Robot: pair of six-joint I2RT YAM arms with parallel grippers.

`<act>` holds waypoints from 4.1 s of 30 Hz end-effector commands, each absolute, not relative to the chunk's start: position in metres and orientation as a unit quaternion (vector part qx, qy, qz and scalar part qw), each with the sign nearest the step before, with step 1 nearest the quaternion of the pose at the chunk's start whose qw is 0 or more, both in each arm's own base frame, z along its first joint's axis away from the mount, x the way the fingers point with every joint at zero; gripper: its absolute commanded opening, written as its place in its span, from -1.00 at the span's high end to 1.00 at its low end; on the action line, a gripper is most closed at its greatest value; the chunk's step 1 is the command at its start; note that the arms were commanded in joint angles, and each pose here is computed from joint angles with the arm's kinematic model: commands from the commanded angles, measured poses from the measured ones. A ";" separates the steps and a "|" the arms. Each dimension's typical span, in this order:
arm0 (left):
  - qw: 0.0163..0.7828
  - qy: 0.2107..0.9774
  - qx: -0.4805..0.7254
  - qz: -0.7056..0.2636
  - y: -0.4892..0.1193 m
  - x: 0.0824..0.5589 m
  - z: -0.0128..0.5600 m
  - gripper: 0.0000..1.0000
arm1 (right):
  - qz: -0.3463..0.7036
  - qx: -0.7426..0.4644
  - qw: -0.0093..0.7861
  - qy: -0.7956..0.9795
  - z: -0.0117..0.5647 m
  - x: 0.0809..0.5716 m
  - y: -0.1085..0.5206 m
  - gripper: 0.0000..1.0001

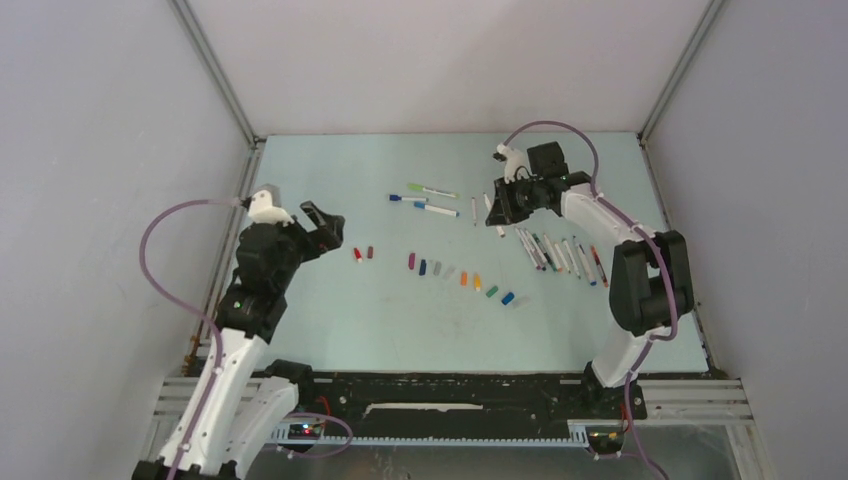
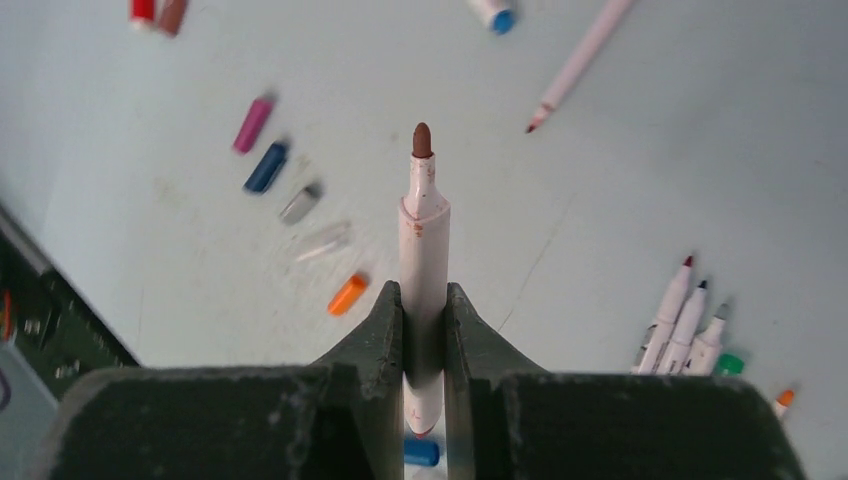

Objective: Open the pen caps
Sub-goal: Place the pen at the center of the board, then pick up the pen from the center of the board.

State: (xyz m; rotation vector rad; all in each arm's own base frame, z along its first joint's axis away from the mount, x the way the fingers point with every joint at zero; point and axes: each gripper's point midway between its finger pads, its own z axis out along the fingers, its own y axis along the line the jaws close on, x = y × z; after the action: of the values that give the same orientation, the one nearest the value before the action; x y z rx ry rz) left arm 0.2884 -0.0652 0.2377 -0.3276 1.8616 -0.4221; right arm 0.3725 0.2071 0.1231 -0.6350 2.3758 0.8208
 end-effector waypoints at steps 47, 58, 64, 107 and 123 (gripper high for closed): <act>0.534 0.821 -0.131 -0.155 -0.029 0.273 0.225 -0.99 | 0.143 -0.075 0.247 0.956 0.038 0.493 0.201 0.46; 0.536 0.820 -0.131 -0.155 -0.029 0.272 0.226 -0.99 | 0.169 -0.142 0.289 0.931 0.086 0.490 0.220 0.46; 0.537 0.819 -0.131 -0.155 -0.029 0.272 0.227 -1.00 | 0.200 -0.223 0.288 0.909 0.099 0.479 0.249 0.46; 0.526 0.824 -0.134 -0.164 -0.030 0.275 0.221 -0.99 | 0.111 -0.461 0.258 0.842 0.036 0.496 0.320 0.31; 0.525 0.824 -0.133 -0.167 -0.031 0.274 0.221 -0.99 | 0.118 -0.499 0.198 0.835 0.023 0.458 0.308 0.79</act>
State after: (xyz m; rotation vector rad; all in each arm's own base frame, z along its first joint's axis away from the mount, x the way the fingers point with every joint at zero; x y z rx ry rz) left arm 0.2696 -0.0296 0.2065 -0.3338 2.0201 -0.3766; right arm 0.4770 0.3123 0.0146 -1.3318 2.3304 0.3240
